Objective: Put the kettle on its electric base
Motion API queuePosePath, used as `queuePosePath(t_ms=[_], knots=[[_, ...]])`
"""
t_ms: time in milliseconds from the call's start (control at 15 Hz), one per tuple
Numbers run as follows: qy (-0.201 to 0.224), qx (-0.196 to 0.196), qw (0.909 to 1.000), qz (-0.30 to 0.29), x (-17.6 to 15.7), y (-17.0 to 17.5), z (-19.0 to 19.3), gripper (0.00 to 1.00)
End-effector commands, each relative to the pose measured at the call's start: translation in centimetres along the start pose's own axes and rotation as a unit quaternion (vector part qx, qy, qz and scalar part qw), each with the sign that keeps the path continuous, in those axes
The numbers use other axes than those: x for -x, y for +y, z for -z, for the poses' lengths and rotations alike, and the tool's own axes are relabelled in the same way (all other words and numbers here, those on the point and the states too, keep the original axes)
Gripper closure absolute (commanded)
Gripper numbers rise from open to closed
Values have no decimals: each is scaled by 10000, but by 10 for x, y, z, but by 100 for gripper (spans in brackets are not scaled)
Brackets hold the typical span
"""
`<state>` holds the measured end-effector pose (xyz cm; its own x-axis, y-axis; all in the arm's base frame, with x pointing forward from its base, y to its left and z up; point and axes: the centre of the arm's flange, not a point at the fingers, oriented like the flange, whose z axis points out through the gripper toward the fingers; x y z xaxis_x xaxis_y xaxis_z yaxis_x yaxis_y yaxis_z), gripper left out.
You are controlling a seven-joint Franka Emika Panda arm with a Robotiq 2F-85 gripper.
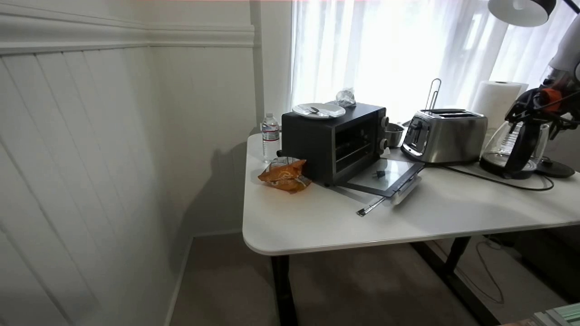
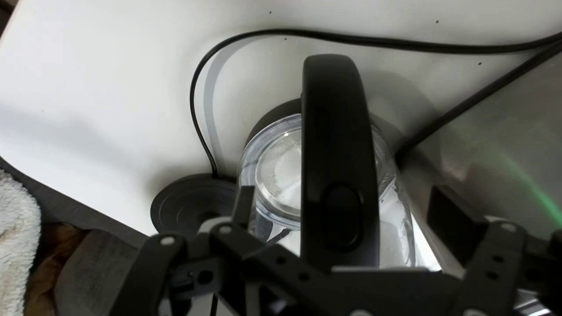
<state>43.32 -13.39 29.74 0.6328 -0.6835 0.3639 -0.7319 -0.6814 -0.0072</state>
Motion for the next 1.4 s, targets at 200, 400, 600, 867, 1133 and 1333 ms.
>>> queuePosePath(t_ms=[200, 400, 600, 867, 1133, 1333], knots=[[154, 96, 9998, -106, -11, 0, -20, 43], [170, 105, 9997, -134, -13, 0, -25, 61], [196, 68, 9997, -162, -14, -1, -26, 63], [225, 82, 9995, -195, -14, -1, -26, 73], [328, 28, 9992, -230, -17, -3, -16, 83], [445, -45, 9986, -265, -21, -4, -5, 83]])
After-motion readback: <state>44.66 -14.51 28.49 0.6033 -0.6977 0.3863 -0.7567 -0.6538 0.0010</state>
